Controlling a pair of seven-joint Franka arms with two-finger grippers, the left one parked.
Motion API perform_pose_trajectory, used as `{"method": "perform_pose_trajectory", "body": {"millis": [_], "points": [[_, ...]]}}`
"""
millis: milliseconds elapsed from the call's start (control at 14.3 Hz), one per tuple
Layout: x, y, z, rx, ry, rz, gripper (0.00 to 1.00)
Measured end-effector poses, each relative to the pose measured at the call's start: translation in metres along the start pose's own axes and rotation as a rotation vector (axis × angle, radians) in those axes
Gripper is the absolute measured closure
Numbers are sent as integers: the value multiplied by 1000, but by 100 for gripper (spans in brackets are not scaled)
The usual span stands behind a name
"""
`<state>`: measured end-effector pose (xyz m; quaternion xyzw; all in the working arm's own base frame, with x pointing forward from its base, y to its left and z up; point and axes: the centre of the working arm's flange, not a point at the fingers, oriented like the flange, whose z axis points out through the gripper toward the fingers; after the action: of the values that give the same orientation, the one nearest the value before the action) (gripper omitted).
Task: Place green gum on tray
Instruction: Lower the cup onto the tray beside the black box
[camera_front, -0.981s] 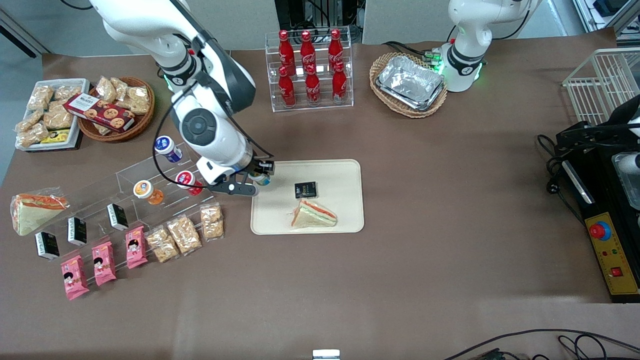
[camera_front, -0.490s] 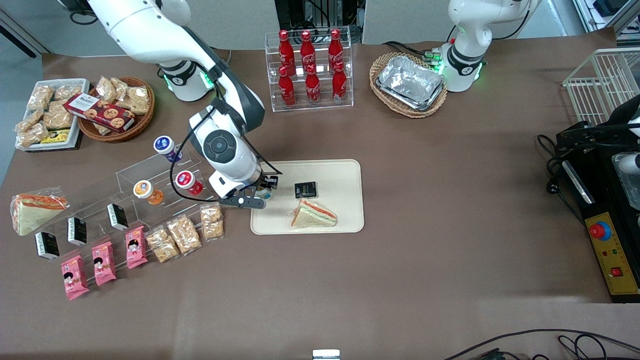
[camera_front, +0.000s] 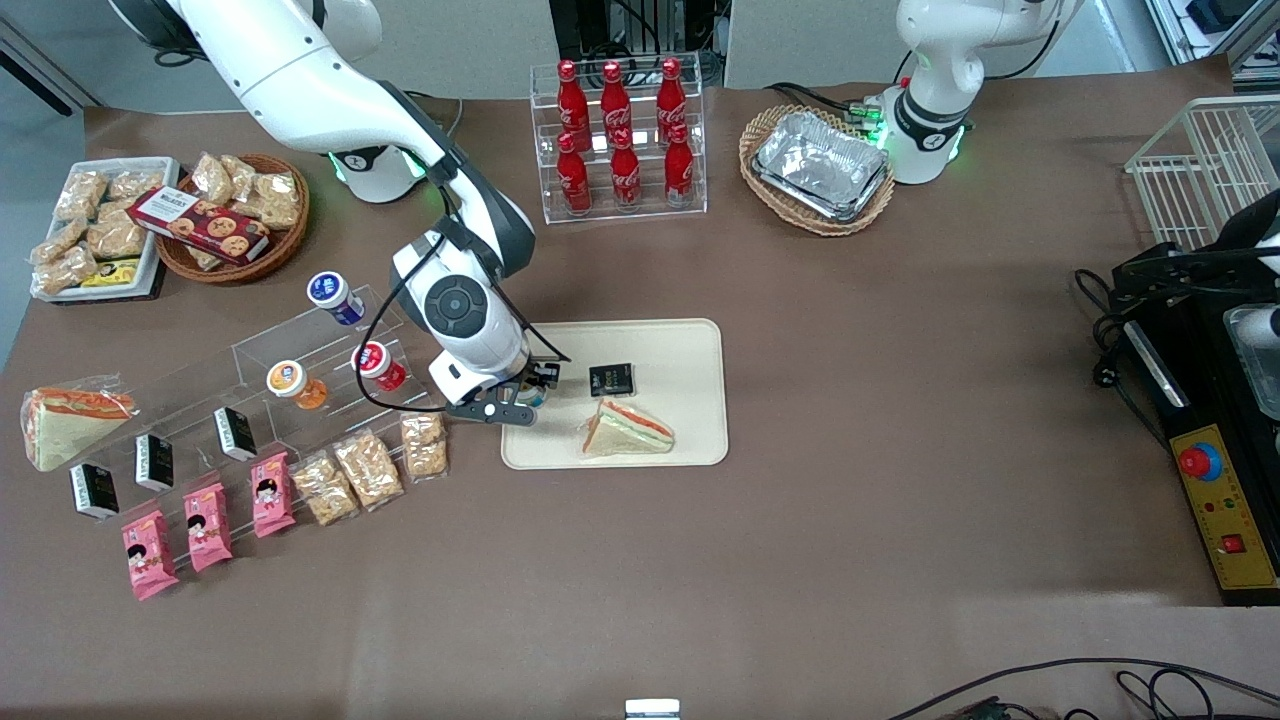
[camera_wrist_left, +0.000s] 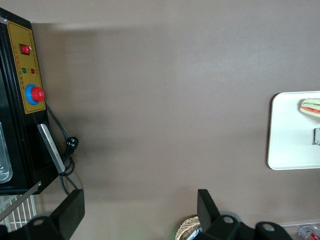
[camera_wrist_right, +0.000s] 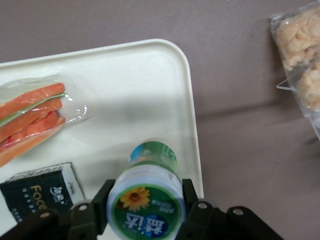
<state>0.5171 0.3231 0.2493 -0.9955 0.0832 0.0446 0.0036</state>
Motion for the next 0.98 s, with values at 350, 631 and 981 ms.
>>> {"method": "perform_pose_trajectory", "body": {"millis": [350,631,981], "points": [[-5,-9,7,9,5,43,30],[-3,-12,3,16,13,51,6],[23,-4,-47,19,51,85,1]]}}
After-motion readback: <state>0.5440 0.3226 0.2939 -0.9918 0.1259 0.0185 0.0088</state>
